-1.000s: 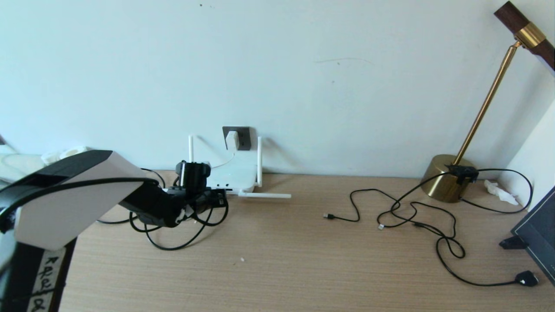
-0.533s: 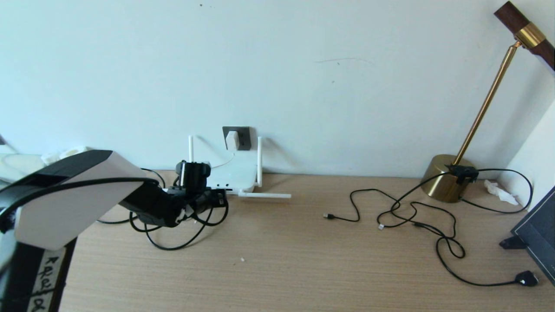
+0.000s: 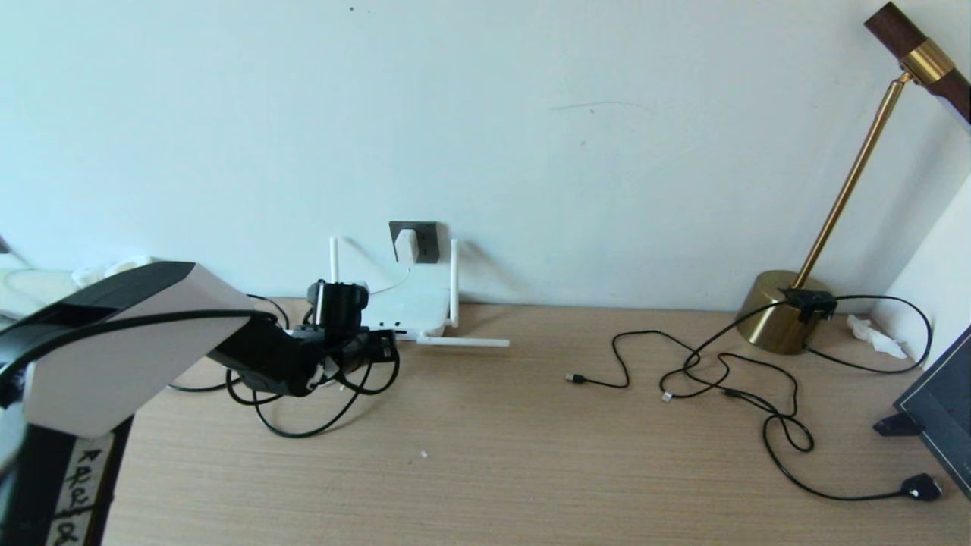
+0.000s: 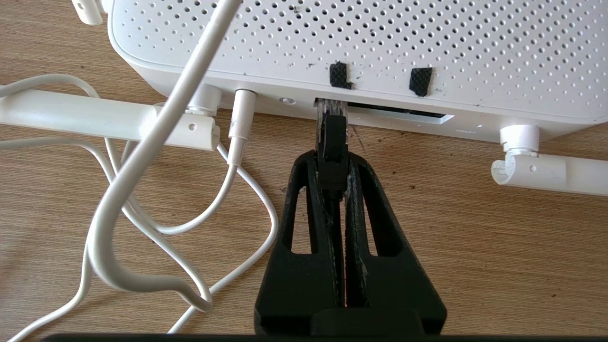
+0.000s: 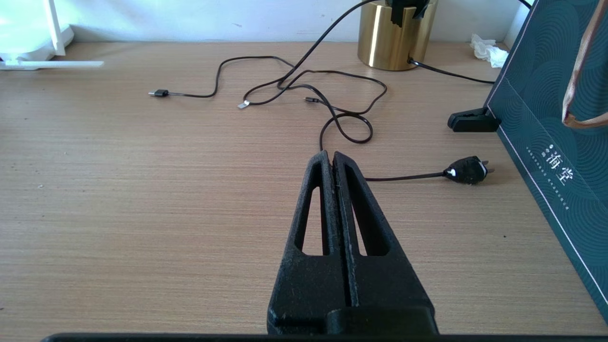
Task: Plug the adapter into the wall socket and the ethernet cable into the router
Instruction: Plug cable into router interface
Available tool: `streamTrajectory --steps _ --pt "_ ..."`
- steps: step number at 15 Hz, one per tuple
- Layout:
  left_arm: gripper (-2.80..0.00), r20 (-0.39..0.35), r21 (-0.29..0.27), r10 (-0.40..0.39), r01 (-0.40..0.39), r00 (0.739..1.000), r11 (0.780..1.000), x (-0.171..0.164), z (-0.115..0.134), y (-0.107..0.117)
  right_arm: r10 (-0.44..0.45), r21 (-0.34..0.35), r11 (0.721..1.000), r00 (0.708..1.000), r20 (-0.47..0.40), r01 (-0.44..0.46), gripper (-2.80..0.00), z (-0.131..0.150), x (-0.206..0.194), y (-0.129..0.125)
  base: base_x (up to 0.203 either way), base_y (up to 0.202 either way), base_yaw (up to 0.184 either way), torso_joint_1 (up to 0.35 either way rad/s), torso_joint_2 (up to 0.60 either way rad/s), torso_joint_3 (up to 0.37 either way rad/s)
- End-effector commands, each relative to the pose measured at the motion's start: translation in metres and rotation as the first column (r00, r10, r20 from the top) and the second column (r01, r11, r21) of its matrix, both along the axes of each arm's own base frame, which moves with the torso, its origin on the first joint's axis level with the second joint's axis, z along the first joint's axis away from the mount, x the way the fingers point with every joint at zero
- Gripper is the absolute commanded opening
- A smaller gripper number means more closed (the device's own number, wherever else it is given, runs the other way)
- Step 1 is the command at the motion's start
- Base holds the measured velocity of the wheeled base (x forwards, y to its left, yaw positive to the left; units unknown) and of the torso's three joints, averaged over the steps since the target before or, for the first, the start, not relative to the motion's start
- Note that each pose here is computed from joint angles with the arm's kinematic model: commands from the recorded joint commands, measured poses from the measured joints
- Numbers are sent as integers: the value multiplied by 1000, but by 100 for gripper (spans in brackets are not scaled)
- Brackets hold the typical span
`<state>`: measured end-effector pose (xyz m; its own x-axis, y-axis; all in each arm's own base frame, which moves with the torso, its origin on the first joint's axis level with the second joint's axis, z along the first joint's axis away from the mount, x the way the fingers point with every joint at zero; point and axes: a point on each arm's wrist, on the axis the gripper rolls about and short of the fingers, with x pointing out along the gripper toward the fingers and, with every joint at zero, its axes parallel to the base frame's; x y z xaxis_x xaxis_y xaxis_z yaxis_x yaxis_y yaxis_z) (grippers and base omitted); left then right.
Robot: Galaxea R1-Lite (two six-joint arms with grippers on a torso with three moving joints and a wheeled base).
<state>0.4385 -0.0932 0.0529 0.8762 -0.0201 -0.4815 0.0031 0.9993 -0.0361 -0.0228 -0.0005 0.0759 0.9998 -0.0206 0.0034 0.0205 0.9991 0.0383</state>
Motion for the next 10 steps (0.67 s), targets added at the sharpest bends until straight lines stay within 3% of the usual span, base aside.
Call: streamTrajectory --steps 1,10 --pt "-280 11 -2 3 -3 1000 1000 3 1 0 1 0 1000 1000 1 -1 -280 0 0 0 0 0 0 0 0 0" --pt "-280 -9 1 7 -7 1000 1000 3 -3 2 1 0 1000 1000 1 -1 -280 0 0 0 0 0 0 0 0 0"
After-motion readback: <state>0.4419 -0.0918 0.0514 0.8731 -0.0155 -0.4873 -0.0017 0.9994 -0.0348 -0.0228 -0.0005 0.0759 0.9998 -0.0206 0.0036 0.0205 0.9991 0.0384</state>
